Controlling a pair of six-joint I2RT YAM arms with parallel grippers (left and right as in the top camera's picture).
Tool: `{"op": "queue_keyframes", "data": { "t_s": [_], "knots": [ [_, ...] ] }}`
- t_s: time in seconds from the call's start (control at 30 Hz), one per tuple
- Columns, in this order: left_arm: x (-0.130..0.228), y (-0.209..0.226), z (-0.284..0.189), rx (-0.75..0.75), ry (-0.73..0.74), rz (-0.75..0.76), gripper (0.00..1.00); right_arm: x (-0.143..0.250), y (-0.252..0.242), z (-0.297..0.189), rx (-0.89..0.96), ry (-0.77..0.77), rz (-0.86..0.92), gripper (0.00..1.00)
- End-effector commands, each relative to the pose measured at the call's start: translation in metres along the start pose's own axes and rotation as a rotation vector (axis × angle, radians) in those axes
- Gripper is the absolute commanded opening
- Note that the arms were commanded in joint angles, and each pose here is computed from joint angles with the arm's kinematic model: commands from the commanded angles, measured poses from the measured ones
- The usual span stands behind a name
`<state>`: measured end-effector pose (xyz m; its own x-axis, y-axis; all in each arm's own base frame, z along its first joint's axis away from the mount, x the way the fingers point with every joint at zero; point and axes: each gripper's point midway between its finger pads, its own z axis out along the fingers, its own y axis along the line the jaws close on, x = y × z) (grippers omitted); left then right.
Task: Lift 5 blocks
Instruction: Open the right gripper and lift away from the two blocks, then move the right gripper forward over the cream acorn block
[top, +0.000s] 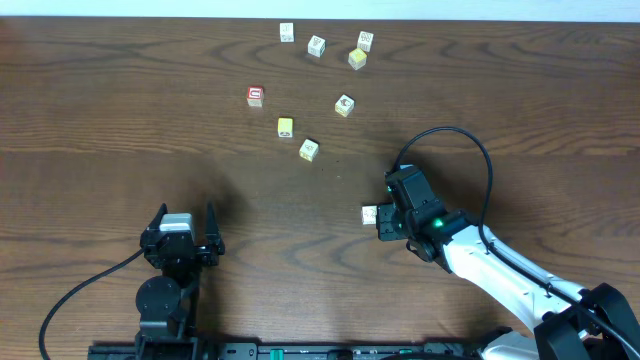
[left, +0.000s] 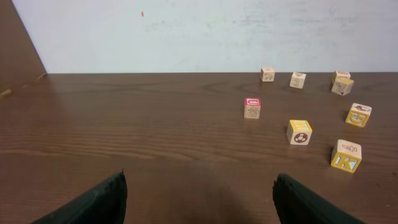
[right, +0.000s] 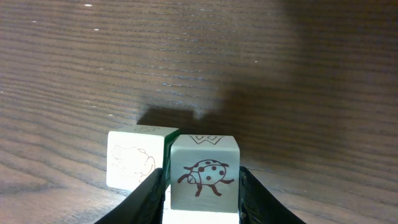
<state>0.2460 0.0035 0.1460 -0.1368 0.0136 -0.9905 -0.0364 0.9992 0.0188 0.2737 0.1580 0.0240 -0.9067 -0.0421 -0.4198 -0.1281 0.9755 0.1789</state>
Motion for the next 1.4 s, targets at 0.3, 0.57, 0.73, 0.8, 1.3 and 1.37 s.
{"op": "queue_keyframes", "data": {
  "t_s": [0.3,0.57,0.73,0.8,1.3,1.37],
  "knots": [
    [0.018,0.001,0.001,-0.008,0.057,-0.003,0.76,0.004,0.0,0.002,0.004,0.014,-0.011,0.34],
    [0.018,0.001,0.001,-0.008,0.057,-0.002,0.75,0.002,0.0,-0.001,0.007,0.004,-0.015,0.34],
    [0.018,0.001,0.001,-0.008,0.057,-0.002,0.75,-0.007,0.003,-0.02,-0.008,-0.032,-0.057,0.36],
    [0.018,0.001,0.001,-0.008,0.057,-0.002,0.75,-0.011,0.003,-0.034,-0.003,-0.048,-0.074,0.39],
    [0.018,0.001,0.001,-0.008,0.057,-0.003,0.76,-0.077,0.03,-0.082,-0.066,-0.259,-0.161,0.89],
    [0.018,0.001,0.001,-0.008,0.057,-0.003,0.75,-0.099,0.039,-0.076,-0.058,-0.276,-0.215,0.91]
  ]
}}
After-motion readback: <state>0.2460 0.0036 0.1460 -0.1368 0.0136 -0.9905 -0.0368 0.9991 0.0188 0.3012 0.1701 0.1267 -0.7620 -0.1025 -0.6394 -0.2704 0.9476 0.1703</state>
